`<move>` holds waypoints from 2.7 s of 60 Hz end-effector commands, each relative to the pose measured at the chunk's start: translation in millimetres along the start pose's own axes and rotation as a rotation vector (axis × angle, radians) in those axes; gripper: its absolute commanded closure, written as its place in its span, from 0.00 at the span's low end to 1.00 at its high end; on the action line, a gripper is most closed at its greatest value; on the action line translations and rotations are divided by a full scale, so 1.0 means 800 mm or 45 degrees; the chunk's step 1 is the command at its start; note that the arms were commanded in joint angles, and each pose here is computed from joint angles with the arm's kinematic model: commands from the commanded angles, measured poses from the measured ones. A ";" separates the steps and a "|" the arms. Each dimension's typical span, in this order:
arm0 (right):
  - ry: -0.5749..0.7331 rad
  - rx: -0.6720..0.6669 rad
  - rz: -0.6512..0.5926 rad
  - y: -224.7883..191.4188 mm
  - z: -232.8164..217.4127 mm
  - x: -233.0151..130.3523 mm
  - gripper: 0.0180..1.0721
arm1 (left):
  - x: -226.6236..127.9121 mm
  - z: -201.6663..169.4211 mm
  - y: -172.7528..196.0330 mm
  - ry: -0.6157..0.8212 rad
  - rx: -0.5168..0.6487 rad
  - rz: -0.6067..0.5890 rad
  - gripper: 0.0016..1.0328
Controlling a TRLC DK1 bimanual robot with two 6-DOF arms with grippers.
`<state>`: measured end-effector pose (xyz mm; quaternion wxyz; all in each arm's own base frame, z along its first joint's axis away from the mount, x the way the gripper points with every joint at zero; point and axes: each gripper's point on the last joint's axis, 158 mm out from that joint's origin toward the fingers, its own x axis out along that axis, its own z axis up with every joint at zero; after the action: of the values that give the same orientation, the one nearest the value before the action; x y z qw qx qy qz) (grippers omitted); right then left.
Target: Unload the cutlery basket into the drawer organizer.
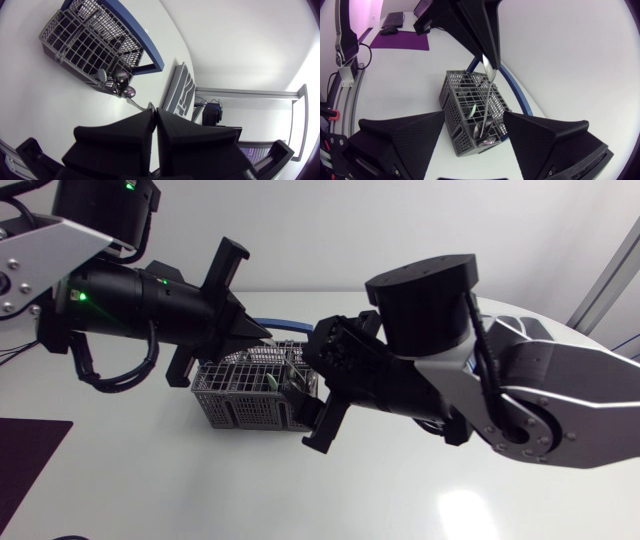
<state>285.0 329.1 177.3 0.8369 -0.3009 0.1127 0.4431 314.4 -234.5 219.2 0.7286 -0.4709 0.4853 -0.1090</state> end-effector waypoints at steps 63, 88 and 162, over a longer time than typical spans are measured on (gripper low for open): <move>-0.055 -0.062 -0.158 -0.031 0.030 0.037 0.95 | -0.012 0.004 -0.009 0.100 -0.184 -0.067 0.95; -0.005 -0.052 -0.104 -0.024 0.018 0.039 0.95 | -0.044 0.027 -0.073 0.051 -0.190 -0.343 0.72; 0.130 0.076 -0.028 -0.065 -0.053 -0.005 0.95 | -0.051 0.053 -0.015 -0.077 0.119 -0.093 0.72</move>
<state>329.6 292.8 170.2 0.8458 -0.2970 0.1541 0.4155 334.4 -188.8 272.2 0.7314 -0.5141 0.4274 -0.1347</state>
